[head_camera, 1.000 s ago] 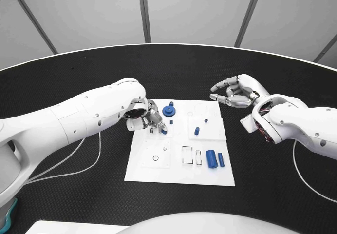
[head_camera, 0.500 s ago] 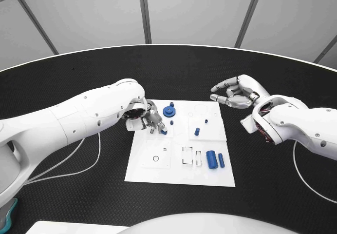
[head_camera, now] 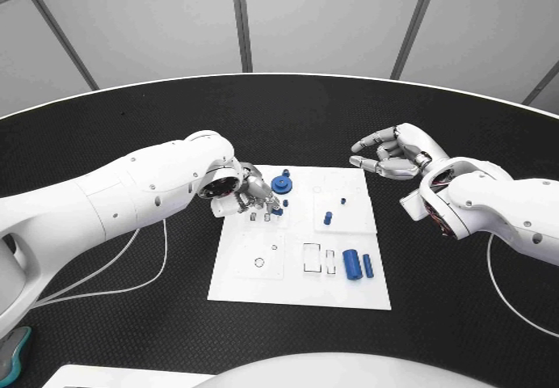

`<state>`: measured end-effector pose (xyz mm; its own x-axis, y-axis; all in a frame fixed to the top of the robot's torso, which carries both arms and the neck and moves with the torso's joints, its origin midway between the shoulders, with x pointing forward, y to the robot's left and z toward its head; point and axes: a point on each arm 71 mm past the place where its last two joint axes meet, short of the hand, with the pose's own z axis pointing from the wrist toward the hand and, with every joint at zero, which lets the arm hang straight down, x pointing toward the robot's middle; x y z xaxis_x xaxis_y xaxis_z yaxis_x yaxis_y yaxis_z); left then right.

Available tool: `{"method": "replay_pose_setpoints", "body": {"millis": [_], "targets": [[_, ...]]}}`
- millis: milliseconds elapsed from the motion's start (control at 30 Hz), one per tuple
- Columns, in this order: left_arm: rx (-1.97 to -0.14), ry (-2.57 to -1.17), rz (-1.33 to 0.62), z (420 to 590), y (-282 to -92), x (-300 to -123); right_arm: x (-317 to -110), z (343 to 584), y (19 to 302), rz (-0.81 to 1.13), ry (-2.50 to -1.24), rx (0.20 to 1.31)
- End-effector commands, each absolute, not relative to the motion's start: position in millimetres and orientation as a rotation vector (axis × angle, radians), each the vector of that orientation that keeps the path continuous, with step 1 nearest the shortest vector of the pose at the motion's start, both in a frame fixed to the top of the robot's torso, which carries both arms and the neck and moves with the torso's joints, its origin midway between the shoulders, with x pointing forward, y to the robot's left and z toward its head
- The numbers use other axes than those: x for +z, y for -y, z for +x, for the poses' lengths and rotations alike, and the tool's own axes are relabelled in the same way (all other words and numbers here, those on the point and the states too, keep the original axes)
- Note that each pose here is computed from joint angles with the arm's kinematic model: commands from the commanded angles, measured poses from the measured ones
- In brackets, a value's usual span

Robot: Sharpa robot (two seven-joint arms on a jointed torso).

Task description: Assemble the parts on the task board

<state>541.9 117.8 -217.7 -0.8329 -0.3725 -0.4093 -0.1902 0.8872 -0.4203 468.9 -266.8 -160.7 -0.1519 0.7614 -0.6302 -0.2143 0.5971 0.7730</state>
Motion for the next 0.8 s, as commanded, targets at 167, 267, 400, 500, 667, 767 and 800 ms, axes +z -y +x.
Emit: {"method": "replay_pose_setpoints", "body": {"millis": [167,267,400,500,667,767,800], "targets": [[-0.528,-2.546,-0.433,541.8,-122.1,-217.0,-161,469,267,0.487,-1.492,0.911],[-0.526,-2.547,-0.437,541.7,-124.5,-217.2,-161,469,267,0.487,-1.492,0.911],[-0.516,-2.552,-0.442,541.7,-128.6,-217.7,-161,469,267,0.487,-1.492,0.910],[-0.509,-2.556,-0.441,541.6,-131.2,-218.0,-161,470,268,0.488,-1.492,0.909],[-0.491,-2.541,-0.424,541.2,-135.5,-217.5,-161,469,268,0.489,-1.492,0.908],[-0.480,-2.522,-0.411,541.2,-137.3,-216.8,-161,469,268,0.489,-1.492,0.908],[-0.475,-2.514,-0.406,541.2,-137.9,-216.5,-161,469,268,0.489,-1.492,0.908]]}}
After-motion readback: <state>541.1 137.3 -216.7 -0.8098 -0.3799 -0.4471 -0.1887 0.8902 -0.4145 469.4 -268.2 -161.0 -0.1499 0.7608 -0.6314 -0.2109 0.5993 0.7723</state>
